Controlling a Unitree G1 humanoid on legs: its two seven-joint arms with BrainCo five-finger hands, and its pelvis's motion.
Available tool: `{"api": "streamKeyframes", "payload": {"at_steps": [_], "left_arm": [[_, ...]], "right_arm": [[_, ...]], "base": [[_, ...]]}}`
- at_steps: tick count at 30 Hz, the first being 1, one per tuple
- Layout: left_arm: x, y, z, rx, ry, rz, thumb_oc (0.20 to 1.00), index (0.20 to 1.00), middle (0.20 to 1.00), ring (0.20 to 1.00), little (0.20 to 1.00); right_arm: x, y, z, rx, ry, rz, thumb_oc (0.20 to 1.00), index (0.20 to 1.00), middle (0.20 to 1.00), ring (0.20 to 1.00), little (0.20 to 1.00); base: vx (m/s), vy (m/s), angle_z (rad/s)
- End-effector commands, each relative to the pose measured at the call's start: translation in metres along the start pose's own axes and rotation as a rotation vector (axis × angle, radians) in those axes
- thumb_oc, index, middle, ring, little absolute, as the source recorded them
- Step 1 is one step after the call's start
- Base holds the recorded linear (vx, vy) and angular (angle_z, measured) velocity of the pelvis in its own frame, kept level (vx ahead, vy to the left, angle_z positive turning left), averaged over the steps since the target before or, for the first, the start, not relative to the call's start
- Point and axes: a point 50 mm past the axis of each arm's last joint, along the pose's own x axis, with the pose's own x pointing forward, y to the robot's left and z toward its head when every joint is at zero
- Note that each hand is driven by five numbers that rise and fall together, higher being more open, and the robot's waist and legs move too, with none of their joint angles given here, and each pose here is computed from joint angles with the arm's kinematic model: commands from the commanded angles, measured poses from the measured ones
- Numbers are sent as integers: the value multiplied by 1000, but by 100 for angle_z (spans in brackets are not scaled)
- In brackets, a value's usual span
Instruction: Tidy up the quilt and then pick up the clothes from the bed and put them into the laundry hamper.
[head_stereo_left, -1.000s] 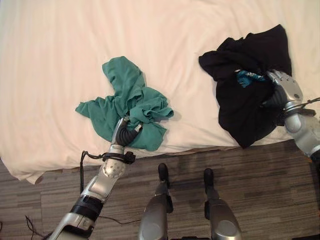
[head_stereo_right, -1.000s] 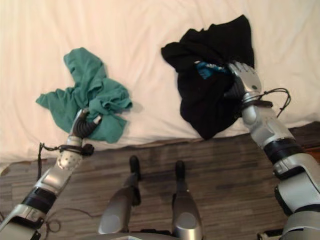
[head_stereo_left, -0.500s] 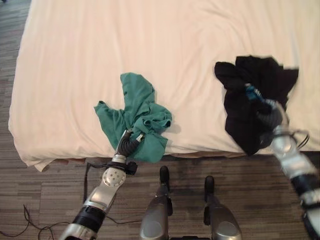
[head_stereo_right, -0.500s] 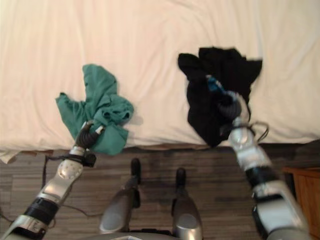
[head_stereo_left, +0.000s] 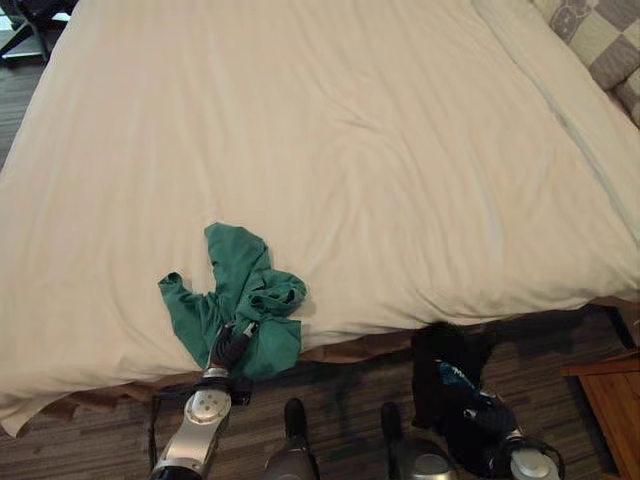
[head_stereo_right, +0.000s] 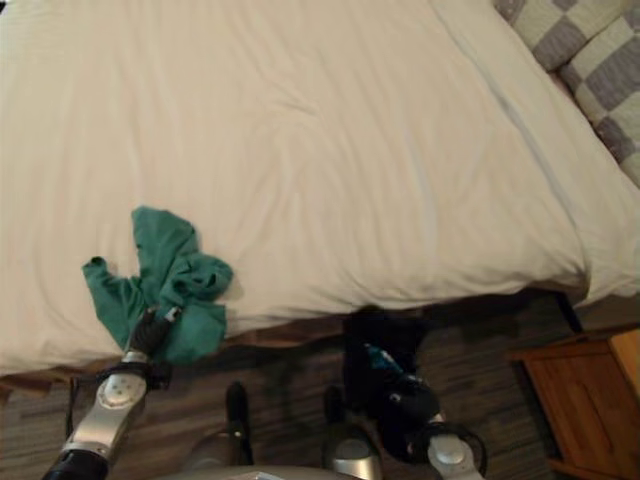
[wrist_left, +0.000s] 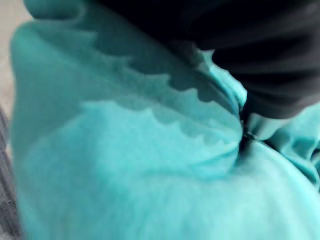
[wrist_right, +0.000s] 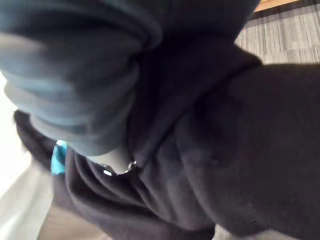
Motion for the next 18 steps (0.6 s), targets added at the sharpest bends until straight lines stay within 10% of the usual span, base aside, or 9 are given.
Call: {"api": "streamKeyframes", "payload": {"at_steps": [1,7,18], "left_arm": [[-13,-4,-34,-11,150,-5,200,200,200,200,200],[2,-20,-24,-152,120,91,200,200,200,200,200],[-6,-21,-37,-245,175,147,200,200,200,200,200]], "right_arm": [[19,-18,54,-2,-200,-61,200,200,200,200,200],[33,-29,107,-54,-371,-129,200,200,200,200,200],[20,-40,57,11,-199,-217,200,200,200,200,200]], "base": [[-1,-124,113],[-178,-90,102],[-82,114,215]]}}
